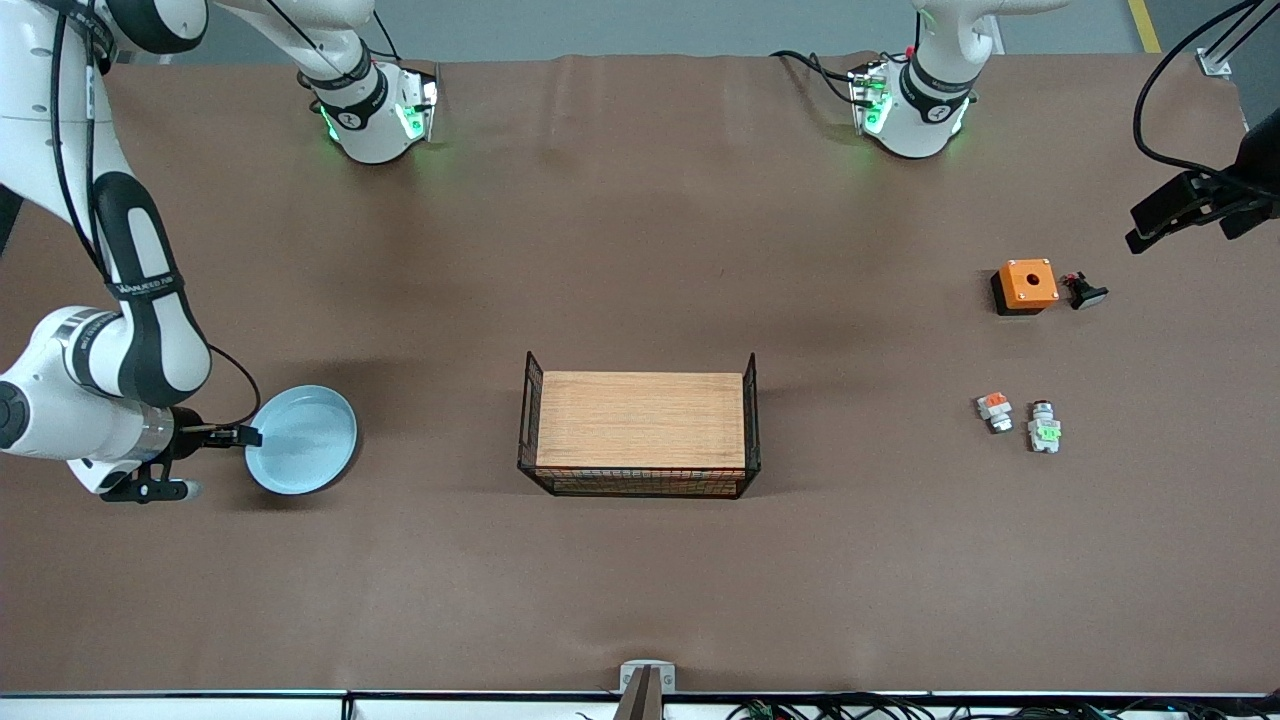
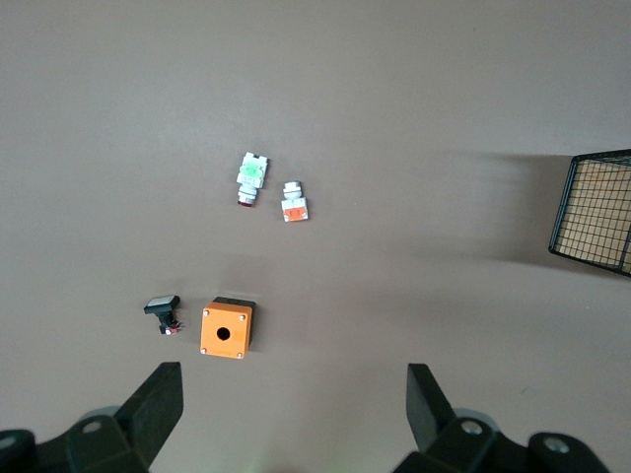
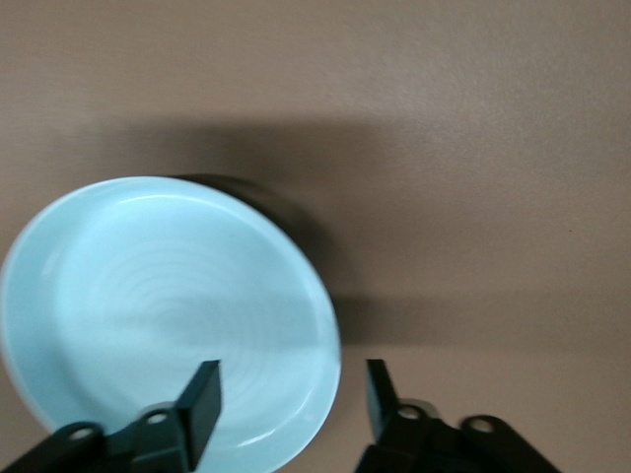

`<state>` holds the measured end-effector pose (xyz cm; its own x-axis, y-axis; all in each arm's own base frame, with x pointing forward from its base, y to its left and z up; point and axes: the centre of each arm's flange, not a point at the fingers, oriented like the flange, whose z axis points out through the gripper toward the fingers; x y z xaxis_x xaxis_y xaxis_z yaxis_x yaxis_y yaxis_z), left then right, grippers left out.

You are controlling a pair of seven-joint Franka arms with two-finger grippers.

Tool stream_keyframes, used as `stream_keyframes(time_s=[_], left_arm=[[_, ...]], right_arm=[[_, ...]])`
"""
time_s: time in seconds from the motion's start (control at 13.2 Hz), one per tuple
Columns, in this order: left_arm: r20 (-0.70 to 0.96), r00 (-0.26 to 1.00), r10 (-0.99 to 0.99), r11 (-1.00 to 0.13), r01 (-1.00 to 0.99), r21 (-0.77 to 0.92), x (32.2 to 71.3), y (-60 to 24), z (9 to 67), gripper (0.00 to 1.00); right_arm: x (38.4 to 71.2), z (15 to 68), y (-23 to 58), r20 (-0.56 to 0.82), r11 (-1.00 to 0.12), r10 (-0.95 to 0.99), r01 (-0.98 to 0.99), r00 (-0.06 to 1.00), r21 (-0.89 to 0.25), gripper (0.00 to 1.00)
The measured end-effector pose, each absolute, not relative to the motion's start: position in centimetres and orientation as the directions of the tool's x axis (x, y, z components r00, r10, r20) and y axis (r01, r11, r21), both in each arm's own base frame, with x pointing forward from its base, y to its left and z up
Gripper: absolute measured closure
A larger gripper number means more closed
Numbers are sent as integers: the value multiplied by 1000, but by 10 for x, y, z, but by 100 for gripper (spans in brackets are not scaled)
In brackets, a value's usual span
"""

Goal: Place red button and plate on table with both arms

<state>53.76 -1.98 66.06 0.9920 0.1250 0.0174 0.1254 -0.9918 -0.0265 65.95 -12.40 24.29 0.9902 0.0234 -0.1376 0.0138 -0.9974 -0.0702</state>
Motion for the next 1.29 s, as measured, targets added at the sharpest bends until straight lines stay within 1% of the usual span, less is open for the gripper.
stream_keyframes(time_s=[0.08,0.15,0.53,0.98,1.29], left_arm=[[16,992,124,-992,125,-27,538,-20,660,0],[15,992,124,-992,125,-27,539,-20,659,0],[16,992,126,-992,127,-27,540,-19,659,0],[16,992,127,-991,128,-26,540,-19,659,0],[14,992,128,-991,128,-27,541,-18,659,0]], right_arm=[[660,260,-118,-138,-997,34,24,990,-71,13],[660,281,-110,-138,-997,46,36,989,-72,7],[645,396,-51,-135,-998,-19,-26,991,-52,5],[610,489,18,-132,-997,-76,-78,988,-14,4],[585,550,23,-87,-997,-75,-76,993,-15,2]])
